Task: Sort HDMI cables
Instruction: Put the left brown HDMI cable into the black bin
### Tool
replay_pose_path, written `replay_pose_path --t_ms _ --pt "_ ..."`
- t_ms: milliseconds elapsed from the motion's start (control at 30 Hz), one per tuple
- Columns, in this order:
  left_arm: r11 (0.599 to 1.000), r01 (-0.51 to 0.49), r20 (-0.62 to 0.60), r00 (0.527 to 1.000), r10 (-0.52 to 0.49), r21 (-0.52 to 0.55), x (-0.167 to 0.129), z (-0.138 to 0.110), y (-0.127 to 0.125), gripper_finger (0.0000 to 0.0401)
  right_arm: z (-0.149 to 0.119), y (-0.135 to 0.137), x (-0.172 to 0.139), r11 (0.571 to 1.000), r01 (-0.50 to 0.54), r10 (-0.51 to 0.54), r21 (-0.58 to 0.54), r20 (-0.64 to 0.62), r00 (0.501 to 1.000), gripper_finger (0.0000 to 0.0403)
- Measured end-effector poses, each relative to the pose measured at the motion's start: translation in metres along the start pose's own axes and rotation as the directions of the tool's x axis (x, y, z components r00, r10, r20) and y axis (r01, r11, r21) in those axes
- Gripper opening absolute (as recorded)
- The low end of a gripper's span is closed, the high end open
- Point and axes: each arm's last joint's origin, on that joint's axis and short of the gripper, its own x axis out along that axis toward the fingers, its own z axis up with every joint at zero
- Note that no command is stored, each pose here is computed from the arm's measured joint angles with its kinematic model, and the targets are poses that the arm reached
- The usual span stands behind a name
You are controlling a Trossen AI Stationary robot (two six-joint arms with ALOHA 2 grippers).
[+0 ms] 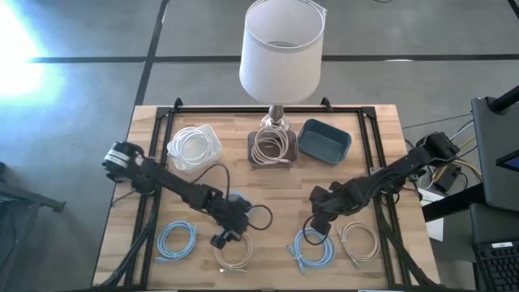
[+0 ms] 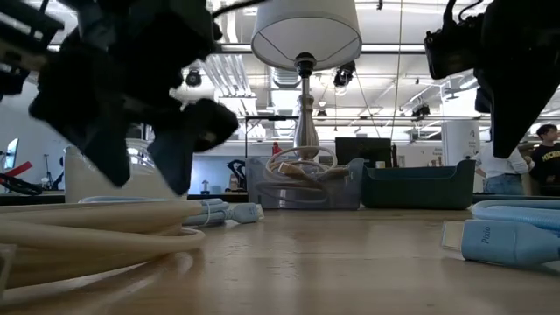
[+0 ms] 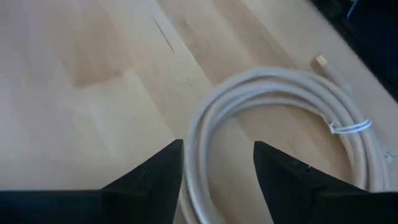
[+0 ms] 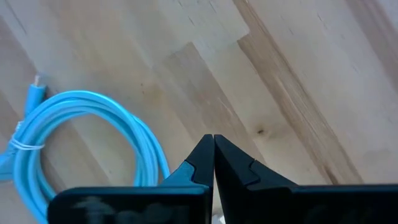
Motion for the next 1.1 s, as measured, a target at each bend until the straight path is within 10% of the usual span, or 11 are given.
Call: replay_pose_path --t_ms 333,533,667,867,1000,1100 --pt "0.999 -0.026 -0.064 0.998 0.024 -0.028 0.023 -0.013 0.012 0.0191 0.0 0.001 0.006 1.0 0.017 -0.017 -0.001 -0.01 1.0 0.0009" --pt "0.998 -0.057 -0.061 0.997 0.055 -0.022 0.021 -0.009 0.013 0.0101 0.001 0.004 0.013 1.0 0.023 -0.023 -0.002 -0.009 1.0 0.0009" --pt "0.987 -0.163 -0.023 0.986 0.163 -0.009 0.011 0.004 0.015 0.0023 0.003 0.007 0.02 0.999 0.032 -0.032 -0.005 0.015 0.999 0.0009" --pt "0.93 -0.368 0.12 0.923 0.365 0.003 -0.02 0.044 0.017 0.0033 0.001 0.009 0.029 0.998 0.04 -0.041 -0.042 -0.021 0.999 0.0009" --pt "0.772 -0.634 0.21 0.763 0.611 0.056 -0.054 0.075 0.02 0.0028 -0.001 0.01 0.029 0.998 0.025 -0.027 -0.052 -0.041 0.999 0.0009" --pt "0.497 -0.866 0.186 0.498 0.847 0.056 -0.079 0.092 0.029 0.0021 0.0 0.01 0.029 0.999 0.02 -0.022 -0.048 -0.038 0.999 0.0008"
